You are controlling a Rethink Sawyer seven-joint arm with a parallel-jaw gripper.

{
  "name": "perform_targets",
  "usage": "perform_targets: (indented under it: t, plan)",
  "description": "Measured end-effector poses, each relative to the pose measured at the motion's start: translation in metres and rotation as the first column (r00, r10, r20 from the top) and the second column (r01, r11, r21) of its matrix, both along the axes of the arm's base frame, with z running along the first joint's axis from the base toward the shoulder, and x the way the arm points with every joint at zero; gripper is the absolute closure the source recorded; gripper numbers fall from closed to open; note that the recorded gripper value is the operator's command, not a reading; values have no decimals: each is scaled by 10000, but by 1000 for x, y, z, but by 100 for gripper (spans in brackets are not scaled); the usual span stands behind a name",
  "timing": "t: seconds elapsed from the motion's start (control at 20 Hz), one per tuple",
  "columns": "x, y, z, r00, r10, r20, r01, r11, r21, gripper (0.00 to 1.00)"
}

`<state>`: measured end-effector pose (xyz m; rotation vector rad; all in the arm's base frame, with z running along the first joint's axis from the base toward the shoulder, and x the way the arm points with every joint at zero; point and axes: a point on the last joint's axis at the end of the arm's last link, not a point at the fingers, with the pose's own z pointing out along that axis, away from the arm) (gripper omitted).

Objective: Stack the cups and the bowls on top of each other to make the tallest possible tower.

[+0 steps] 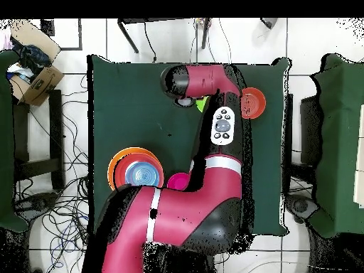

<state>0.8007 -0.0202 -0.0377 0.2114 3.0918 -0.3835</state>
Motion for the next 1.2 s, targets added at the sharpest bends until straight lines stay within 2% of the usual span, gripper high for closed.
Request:
perform_targets:
  t: [0.45, 0.95, 1.15, 1.2]
  plan:
    - [6, 6, 4, 9999, -85, 138, 83, 9998, 158, 100]
    - [17, 34, 21, 9986, -400, 354, 368, 9956, 860, 100]
    - [22, 49, 31, 9975, -513, 480, 458, 9929, 1099, 100]
    - [22, 59, 37, 9972, -544, 508, 478, 9914, 1220, 100]
